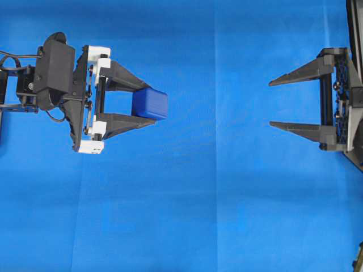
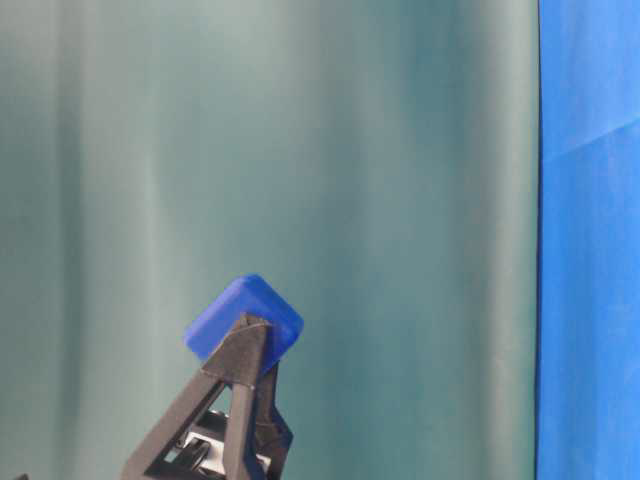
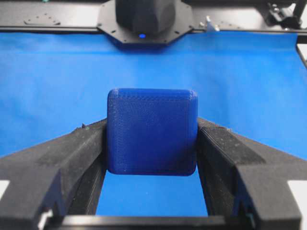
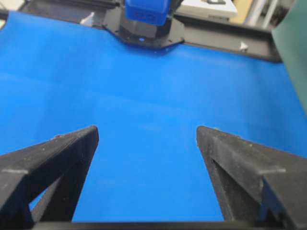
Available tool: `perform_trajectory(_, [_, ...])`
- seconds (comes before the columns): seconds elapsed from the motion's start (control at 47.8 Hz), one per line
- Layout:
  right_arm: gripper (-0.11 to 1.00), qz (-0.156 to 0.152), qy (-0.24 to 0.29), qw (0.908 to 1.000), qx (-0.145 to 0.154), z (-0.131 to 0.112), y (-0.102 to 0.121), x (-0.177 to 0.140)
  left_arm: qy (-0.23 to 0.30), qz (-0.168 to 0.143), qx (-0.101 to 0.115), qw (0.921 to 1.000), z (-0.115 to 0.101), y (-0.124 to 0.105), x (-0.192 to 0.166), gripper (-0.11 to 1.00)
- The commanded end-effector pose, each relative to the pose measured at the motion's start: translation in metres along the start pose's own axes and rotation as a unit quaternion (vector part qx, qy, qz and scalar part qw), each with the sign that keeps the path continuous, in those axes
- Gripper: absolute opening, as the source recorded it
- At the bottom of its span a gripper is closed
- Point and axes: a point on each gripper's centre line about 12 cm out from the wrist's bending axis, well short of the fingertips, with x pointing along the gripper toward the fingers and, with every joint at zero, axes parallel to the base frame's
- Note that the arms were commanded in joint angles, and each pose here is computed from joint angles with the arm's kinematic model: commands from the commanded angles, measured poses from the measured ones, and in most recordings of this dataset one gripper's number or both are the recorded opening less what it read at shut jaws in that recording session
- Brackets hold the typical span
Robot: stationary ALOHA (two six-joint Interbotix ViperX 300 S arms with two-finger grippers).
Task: Handover the blue block to the right arm after grasping it with the left arm, then place it in the designated position.
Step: 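Rotate the open right gripper to face the held cube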
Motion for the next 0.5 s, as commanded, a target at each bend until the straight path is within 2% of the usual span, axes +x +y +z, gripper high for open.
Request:
perform_trajectory(0.0, [0.96,0.007,-0.016,0.9992,-0.035,0.0118,0.0018,0.0019,-0.018,0.001,-0.001,0.9998,0.011,0.0004,-0.0031,0.49])
perform_trajectory(0.125, [0.96,0.015,-0.016,0.9951,-0.096,0.0123,0.0038,0.0021,-0.02,0.002,-0.001,0.9998,0.0118,0.0014,-0.003,0.49])
perform_trajectory(0.209, [0.95,0.021,-0.014,0.9884,-0.149,0.0111,0.0054,0.0019,-0.018,0.002,-0.002,0.9998,0.0107,0.001,-0.0028,0.49])
perform_trajectory(0.23, [0.95,0.024,-0.014,0.9849,-0.171,0.0106,0.0061,0.0022,-0.018,0.002,-0.002,0.9998,0.011,0.001,-0.0031,0.49])
perform_trajectory(0.314, [0.94,0.03,-0.016,0.9734,-0.227,0.0108,0.0076,0.0022,-0.018,0.002,-0.002,0.9998,0.011,0.001,-0.0031,0.49])
perform_trajectory(0.481, [0.94,0.038,-0.021,0.9444,-0.326,0.0111,0.0099,0.0021,-0.019,0.002,-0.003,0.9998,0.0112,0.001,-0.0031,0.49])
